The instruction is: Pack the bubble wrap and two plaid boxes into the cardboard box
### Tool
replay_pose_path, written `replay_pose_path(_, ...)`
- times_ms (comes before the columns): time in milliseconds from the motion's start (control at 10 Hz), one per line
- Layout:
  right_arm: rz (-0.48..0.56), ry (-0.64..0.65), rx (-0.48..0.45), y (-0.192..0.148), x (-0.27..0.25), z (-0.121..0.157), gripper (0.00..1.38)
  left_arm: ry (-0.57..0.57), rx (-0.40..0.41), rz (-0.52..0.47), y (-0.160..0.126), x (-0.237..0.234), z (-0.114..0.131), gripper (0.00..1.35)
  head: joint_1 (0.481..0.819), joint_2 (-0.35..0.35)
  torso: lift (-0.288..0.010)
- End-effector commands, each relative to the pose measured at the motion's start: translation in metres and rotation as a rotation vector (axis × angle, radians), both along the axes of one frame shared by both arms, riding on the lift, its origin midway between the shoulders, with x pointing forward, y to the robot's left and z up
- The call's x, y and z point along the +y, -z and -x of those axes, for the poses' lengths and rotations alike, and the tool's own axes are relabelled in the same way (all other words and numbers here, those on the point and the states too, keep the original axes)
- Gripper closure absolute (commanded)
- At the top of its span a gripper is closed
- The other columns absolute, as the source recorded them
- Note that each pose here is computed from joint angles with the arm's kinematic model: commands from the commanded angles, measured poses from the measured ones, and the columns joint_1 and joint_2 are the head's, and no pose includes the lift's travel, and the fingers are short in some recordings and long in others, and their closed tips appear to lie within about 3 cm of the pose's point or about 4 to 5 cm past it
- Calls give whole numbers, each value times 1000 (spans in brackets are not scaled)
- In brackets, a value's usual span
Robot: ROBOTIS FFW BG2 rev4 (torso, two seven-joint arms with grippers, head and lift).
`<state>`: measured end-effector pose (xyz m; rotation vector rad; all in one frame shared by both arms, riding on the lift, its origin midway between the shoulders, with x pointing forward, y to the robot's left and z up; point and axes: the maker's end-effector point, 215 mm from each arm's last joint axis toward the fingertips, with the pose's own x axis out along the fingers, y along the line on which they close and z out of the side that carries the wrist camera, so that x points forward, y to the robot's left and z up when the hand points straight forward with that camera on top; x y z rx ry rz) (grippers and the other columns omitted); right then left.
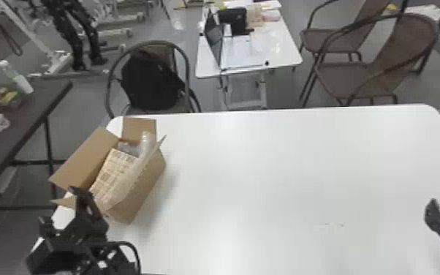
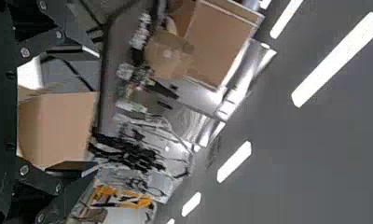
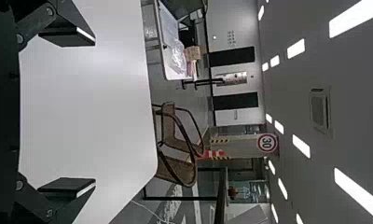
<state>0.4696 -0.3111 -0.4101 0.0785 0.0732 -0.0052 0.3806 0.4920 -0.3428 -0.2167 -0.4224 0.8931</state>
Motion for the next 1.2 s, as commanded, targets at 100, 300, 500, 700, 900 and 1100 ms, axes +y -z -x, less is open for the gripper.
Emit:
replay_pose_path(100, 38, -14, -4, -10, 4, 0, 222, 118, 32, -268, -75, -24, -2, 433, 695, 234, -71)
replay_pose_path(300, 54, -41, -1, -19, 17, 2, 222, 383, 134, -308, -80, -92, -22, 435, 695, 196, -71)
replay_pose_path(500, 50, -110, 32, -16, 41, 12, 222, 636, 219, -309, -53, -163, -35, 464, 695, 124, -71)
replay_pose_path(700, 39, -167, 86, 0, 62, 28, 222, 789, 371, -269, 9, -191, -17, 470, 695, 72, -71)
replay_pose_path(900, 43, -202, 129, 12, 81, 53, 222, 822, 439, -243, 36, -200, 6, 476, 695, 71, -71)
replay_pose_path(1100, 45, -206, 150, 14, 85, 75, 222, 827, 484, -270, 43, -204, 22, 476, 695, 87, -71)
